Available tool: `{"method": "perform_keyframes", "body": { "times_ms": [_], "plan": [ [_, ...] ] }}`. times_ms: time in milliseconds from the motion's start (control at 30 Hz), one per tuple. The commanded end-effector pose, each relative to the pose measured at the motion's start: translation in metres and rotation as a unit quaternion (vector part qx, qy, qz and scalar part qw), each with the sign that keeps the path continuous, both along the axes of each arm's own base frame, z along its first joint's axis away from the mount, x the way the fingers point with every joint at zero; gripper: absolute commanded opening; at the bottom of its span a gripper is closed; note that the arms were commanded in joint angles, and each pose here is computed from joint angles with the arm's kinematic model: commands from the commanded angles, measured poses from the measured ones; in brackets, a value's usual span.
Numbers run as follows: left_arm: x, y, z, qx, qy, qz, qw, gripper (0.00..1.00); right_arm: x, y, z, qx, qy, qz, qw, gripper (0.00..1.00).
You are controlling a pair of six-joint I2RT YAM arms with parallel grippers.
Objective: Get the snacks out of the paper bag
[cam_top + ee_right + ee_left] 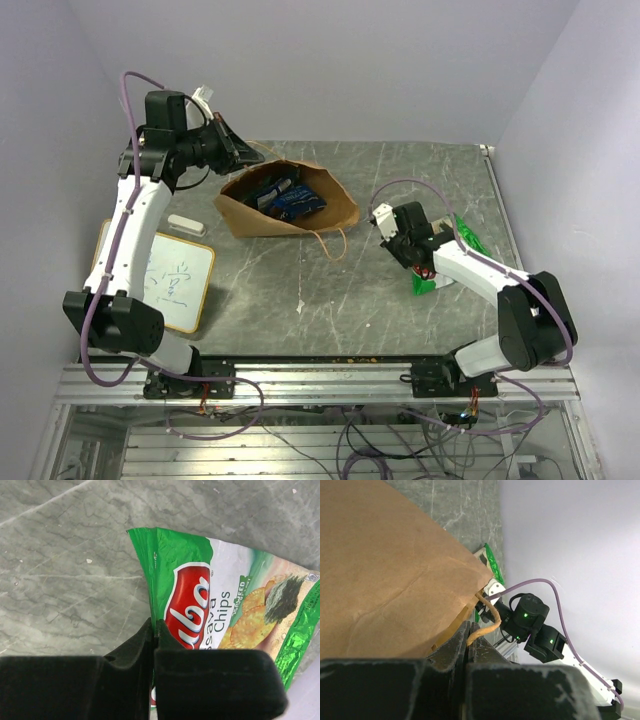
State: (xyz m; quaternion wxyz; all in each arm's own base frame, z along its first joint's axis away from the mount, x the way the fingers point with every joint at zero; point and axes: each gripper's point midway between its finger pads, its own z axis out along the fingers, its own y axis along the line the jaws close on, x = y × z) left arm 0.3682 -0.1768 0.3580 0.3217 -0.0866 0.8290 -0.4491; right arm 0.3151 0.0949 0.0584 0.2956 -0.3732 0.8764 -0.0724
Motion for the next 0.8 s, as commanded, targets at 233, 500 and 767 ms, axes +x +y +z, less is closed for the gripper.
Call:
{"method": "perform_keyframes", "body": {
  "times_ms": [233,500,767],
  "plan": [
    [-0.007,-0.001,0.013,-0.012,-0.024,-0.008,1.0,0.07,0.023,-0.006,0.007,0.034,-0.033,-0.031,0.998,0.06],
    [-0.007,0.0,0.012,-0.013,-0.02,-0.009,1.0,0.07,0.024,0.031,0.048,0.132,-0.079,0.035,0.987,0.33],
    [-0.018,-0.001,0.001,-0.019,-0.008,-0.011,1.0,0.07,0.021,0.057,0.124,0.192,-0.179,0.127,0.956,0.56]
  ]
}}
